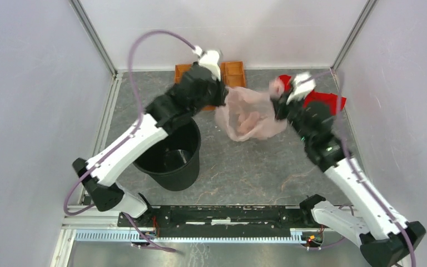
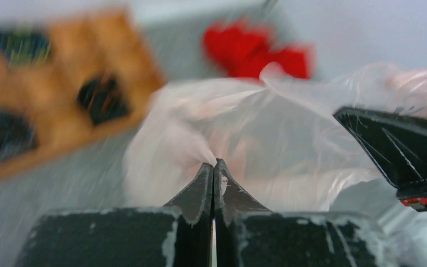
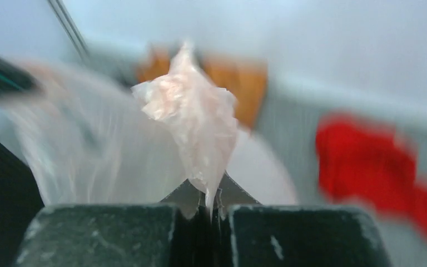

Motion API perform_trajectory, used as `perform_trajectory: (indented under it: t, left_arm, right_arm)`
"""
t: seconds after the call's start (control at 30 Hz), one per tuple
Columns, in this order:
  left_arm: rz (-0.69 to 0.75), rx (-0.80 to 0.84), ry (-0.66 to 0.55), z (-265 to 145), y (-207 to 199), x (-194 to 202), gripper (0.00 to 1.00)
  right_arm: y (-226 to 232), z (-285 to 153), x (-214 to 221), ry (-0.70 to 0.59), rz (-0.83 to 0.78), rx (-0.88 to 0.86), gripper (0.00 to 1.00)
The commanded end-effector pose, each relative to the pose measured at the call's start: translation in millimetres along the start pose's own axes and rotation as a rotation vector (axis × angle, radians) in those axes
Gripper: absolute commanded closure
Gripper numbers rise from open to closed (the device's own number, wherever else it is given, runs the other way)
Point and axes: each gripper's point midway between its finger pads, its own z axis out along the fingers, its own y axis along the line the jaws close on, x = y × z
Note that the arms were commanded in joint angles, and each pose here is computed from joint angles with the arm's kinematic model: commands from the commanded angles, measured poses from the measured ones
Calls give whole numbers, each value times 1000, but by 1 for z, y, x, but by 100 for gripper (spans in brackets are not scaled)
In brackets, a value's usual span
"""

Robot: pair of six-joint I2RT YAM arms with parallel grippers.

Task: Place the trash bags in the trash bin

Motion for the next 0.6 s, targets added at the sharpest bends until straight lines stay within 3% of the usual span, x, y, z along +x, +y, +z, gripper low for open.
perform_trajectory:
  t: [0.0,0.07,0.17,0.23,0.27,0.37,0.43,0.5,0.57]
  left_arm:
    - [-66,421,-588,-169,-62,-202,98]
    - [-87,551,-687,-209,-71,-212,98]
    - [-164,506,-681,-189,-50,-171,98]
    - [-254,313,-592,-142,-15,-126,98]
    - [-262,214,-509,-115,0,-96,98]
    - [-173,-4,-206,-51,27,-10,98]
    - [-123,-34,-125,-35,28,5,98]
    - [-104,-9,-141,-34,20,-11,98]
    - [-99,78,-203,-47,0,-45,98]
  right_arm:
    - [38,-96,-263,-616,-58,-190,99]
    - [59,-126,-281,-735,-69,-320,99]
    - [64,-130,-233,-759,-59,-383,98]
    - [45,-91,-164,-622,23,-282,98]
    - [31,-64,-113,-493,68,-202,99]
    - [6,-19,22,-176,121,-58,99]
    - [-3,-12,67,-68,118,-10,100]
    - [-6,-12,59,-70,104,8,99]
    - [-4,-18,10,-157,64,-3,99]
